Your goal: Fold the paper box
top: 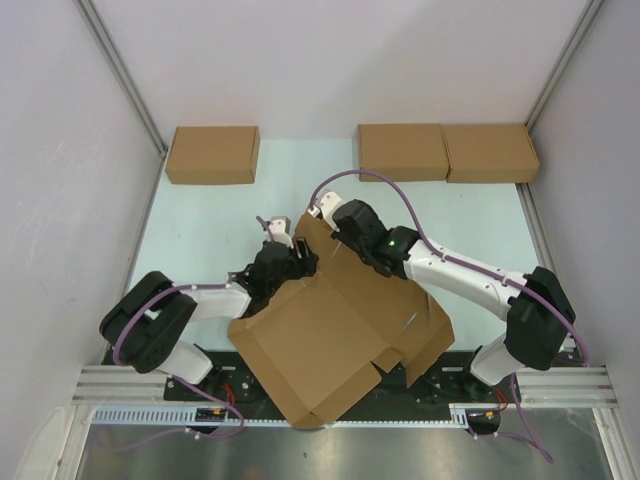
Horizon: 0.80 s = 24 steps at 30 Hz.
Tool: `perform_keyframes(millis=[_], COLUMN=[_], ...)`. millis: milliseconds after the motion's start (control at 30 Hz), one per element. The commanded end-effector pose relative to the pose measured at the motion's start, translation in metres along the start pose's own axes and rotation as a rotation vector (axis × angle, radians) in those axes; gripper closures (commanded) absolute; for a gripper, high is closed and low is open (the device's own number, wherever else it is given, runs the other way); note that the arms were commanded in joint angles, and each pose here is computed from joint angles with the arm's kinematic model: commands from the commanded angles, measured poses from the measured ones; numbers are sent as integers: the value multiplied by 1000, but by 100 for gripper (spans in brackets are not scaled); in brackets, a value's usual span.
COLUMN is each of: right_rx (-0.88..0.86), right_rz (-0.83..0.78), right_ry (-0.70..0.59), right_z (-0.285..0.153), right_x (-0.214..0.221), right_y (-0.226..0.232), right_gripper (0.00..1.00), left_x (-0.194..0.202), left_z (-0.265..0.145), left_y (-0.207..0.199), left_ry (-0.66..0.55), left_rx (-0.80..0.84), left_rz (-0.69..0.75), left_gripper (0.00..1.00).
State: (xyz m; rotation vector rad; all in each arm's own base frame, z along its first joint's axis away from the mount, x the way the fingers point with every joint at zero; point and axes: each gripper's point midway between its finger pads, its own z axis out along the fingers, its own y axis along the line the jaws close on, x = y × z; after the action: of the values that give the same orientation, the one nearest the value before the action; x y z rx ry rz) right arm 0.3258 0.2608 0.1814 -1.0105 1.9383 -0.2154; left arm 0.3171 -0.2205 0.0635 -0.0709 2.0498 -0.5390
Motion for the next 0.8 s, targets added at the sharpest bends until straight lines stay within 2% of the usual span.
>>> perform_keyframes(millis=[0, 167, 267, 333, 400, 467, 567, 700, 767], right_rx=[17, 12, 12, 12, 12, 13, 9, 8, 7], right_rz=[20, 22, 22, 23, 23, 20, 23, 23, 22], right_ry=[-38, -35, -35, -37, -37, -35, -33, -34, -36], right_z=[-14, -13, -13, -13, -13, -14, -13, -14, -14], right_x=[-12, -11, -11, -11, -11, -11, -10, -10, -10], right_y=[-10, -8, -8, -8, -8, -9, -8, -8, -7], right_gripper=[100, 100, 100, 100, 100, 100, 100, 100, 100], left_x=[9, 20, 20, 17, 13, 10, -1, -14, -10], left_z=[5, 9, 7, 6, 5, 3, 1, 3, 4], left_y=[-3, -3, -6, -8, -5, 0, 5, 7, 3], left_ry=[50, 94, 94, 86, 74, 67, 38, 26, 57], left_rx=[15, 25, 40, 51, 32, 0, -33, -40, -5], left_rz=[5, 12, 8, 7, 12, 21, 25, 40, 51], left_gripper=[32, 36, 44, 46, 42, 32, 26, 23, 27])
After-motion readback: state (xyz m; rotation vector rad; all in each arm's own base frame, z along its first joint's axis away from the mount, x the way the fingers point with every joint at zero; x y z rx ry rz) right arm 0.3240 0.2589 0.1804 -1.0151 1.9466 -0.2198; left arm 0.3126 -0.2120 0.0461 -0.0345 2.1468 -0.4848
